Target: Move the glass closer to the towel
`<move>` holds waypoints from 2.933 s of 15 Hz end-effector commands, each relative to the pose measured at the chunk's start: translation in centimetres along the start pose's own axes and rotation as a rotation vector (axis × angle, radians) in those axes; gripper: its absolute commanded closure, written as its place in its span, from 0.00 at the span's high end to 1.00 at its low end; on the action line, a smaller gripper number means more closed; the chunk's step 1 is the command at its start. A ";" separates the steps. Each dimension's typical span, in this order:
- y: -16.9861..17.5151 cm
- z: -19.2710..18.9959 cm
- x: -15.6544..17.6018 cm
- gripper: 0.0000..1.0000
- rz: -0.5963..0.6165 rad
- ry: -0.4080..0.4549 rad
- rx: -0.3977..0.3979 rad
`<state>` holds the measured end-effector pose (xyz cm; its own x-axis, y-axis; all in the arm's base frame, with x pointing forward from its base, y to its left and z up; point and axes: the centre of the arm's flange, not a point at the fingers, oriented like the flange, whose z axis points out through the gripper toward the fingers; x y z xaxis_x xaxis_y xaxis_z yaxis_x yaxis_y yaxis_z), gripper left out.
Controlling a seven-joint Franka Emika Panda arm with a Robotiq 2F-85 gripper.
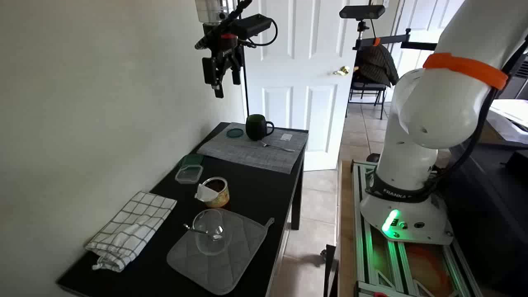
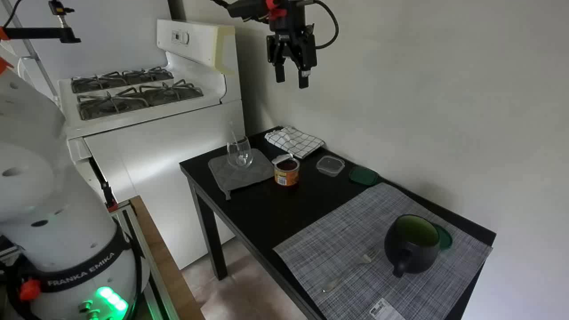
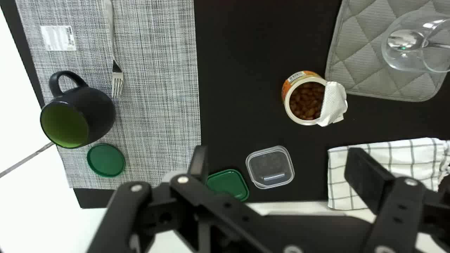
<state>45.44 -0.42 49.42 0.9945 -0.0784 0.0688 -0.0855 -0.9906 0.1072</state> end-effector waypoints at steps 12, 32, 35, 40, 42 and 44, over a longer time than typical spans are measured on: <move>-1.5 1.6 1.3 1.00 -0.028 -0.005 0.006; -14.8 12.1 0.1 1.00 -0.330 -0.184 0.229; -17.2 12.8 -1.8 1.00 -0.360 -0.215 0.143; -19.9 15.4 -2.8 1.00 -0.490 -0.138 0.126; -20.6 16.5 -2.5 1.00 -0.537 -0.087 0.151; -21.2 17.7 -1.9 0.89 -0.567 -0.066 0.161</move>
<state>45.90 18.24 31.84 0.9088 0.4146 -0.0466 0.4129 -0.9098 -0.0430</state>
